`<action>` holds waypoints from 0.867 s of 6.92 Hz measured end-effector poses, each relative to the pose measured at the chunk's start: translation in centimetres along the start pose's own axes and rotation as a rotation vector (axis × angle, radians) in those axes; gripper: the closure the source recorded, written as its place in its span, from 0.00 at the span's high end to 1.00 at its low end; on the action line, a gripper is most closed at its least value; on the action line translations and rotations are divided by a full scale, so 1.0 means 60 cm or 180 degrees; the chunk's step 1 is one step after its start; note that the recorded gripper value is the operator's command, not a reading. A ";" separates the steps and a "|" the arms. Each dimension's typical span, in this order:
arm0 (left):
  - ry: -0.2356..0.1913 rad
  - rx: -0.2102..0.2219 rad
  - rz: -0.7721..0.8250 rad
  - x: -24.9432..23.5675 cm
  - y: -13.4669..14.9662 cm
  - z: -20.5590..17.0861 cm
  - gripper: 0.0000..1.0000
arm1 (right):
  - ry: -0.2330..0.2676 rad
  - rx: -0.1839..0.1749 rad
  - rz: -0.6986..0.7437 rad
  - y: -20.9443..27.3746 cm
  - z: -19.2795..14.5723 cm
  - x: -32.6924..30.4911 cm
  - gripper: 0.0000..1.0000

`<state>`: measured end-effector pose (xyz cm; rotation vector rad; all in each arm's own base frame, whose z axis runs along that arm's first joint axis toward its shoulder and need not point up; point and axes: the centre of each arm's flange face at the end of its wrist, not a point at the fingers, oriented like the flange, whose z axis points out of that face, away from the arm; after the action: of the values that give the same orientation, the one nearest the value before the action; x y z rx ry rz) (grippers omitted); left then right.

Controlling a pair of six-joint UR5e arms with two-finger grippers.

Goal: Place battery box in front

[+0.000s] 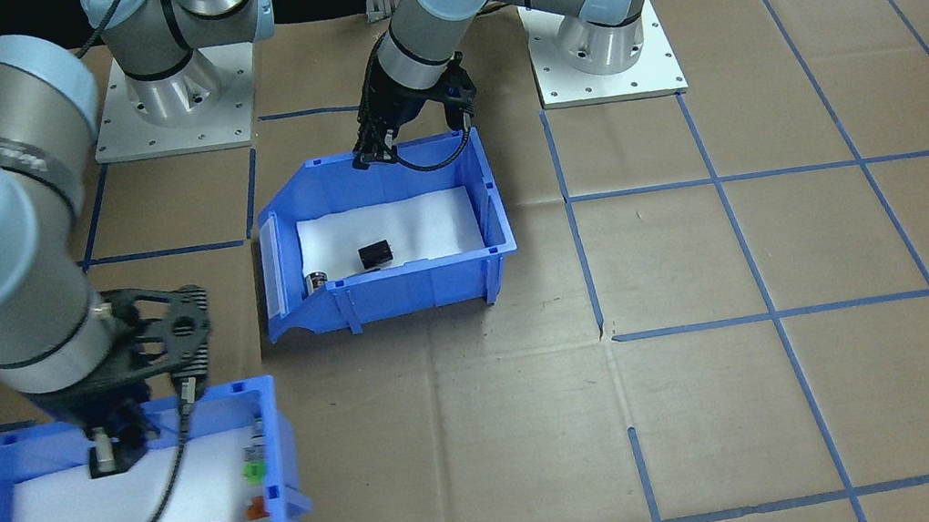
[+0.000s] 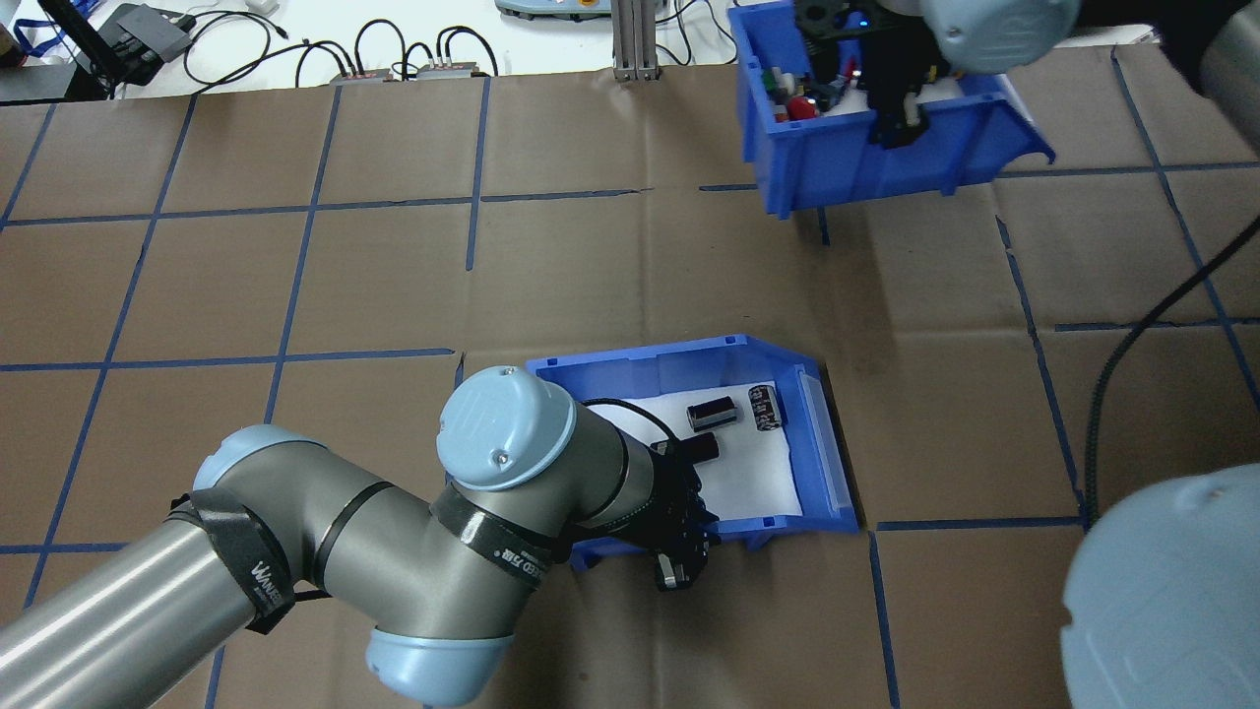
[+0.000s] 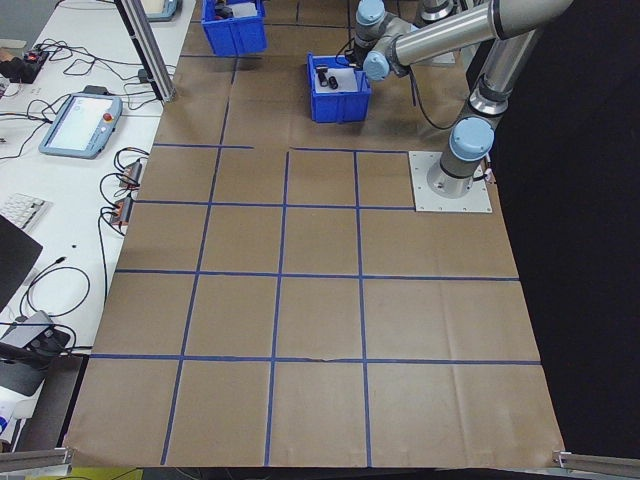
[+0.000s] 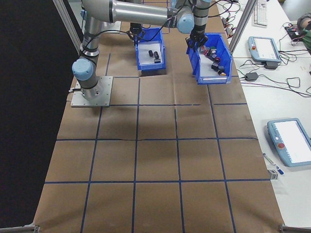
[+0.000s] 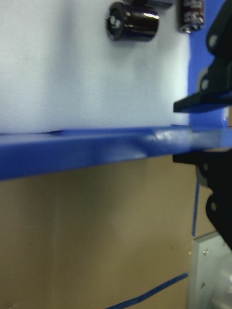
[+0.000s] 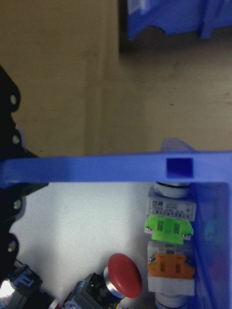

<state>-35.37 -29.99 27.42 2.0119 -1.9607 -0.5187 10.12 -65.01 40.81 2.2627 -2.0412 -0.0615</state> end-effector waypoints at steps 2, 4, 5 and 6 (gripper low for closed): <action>0.0157 0.0201 0.0227 0.003 -0.012 -0.014 0.00 | -0.0133 0.0079 0.0036 0.170 0.016 -0.092 0.00; 0.0381 0.0500 0.0519 0.031 -0.047 -0.045 0.00 | -0.0239 0.0193 0.0266 0.248 0.047 -0.191 0.00; 0.0522 0.0602 0.0616 0.068 -0.084 -0.083 0.00 | -0.0209 0.0185 0.0332 0.242 0.060 -0.241 0.00; 0.0666 0.0662 0.0673 0.109 -0.132 -0.131 0.00 | -0.0097 0.0134 0.0363 0.226 0.071 -0.285 0.00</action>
<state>-24.73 -36.62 30.55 1.8534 -2.1329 -0.0548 -5.45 -49.58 37.30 2.1769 -2.2031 -0.0456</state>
